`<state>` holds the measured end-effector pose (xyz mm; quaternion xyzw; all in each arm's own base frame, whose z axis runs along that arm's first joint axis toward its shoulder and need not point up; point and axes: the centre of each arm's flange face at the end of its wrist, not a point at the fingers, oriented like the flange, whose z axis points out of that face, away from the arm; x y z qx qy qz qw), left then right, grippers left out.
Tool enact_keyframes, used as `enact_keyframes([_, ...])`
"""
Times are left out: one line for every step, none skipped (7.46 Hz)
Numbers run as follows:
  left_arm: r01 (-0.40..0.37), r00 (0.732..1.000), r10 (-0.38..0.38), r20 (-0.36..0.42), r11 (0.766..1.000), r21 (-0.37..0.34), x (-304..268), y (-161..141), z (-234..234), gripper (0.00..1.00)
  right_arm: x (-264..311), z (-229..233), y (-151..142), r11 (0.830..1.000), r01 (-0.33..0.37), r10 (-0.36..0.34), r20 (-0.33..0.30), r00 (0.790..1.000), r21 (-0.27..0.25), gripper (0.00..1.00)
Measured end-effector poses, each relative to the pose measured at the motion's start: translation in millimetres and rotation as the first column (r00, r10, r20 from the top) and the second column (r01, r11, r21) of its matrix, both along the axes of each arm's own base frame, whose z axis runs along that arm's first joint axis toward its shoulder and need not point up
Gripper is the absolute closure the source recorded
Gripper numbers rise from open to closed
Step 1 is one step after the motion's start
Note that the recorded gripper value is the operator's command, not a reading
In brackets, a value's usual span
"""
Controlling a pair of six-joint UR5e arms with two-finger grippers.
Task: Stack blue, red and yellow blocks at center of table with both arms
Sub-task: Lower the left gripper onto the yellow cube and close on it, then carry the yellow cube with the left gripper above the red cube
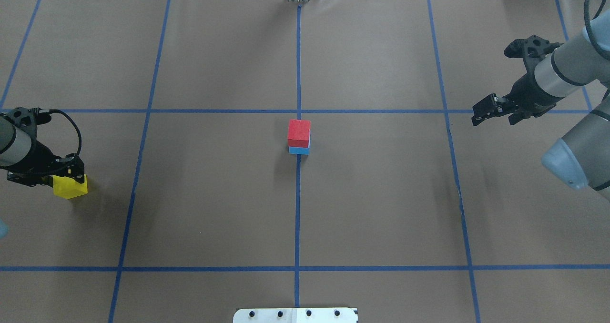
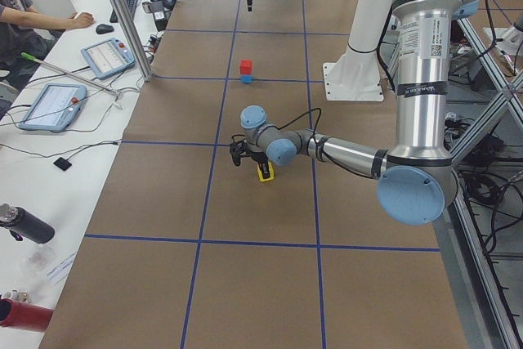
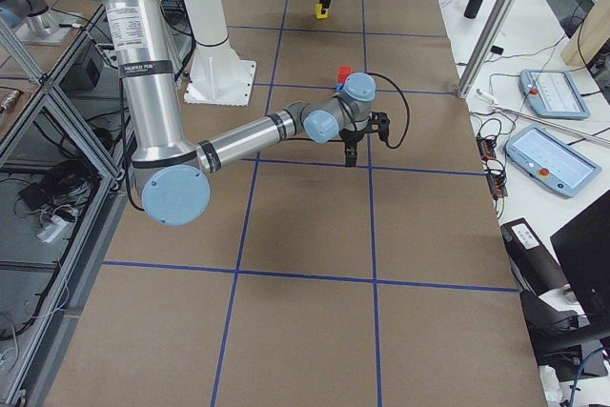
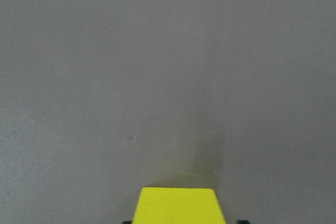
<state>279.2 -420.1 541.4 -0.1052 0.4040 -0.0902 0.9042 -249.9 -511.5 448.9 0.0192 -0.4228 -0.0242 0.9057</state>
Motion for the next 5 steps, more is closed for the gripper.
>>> enact_keyframes([-0.027,0.997,0.027,-0.068,1.0,-0.005,1,0,-33,1.0,-1,-1,0,1.0,0.001,-0.001,0.001,1.0,0.001,0.0])
enact_keyframes([-0.037,0.992,0.038,-0.117,0.999,0.014,5,-7,-79,1.0,-2,-2,-1,1.0,0.002,-0.002,0.003,1.0,0.003,0.0])
enact_keyframes([-0.036,0.988,0.043,-0.146,0.998,0.048,21,-28,-143,1.0,-2,-3,-1,1.0,0.002,-0.002,0.003,1.0,0.004,0.0])
enact_keyframes([-0.032,0.987,0.046,-0.155,0.996,0.088,44,-47,-215,1.0,-2,-4,-1,1.0,0.002,-0.002,0.004,1.0,0.006,0.0])
enact_keyframes([-0.033,0.987,0.055,-0.148,0.988,0.149,74,-54,-281,1.0,-1,-5,-1,1.0,0.002,-0.002,0.006,1.0,0.008,0.0])
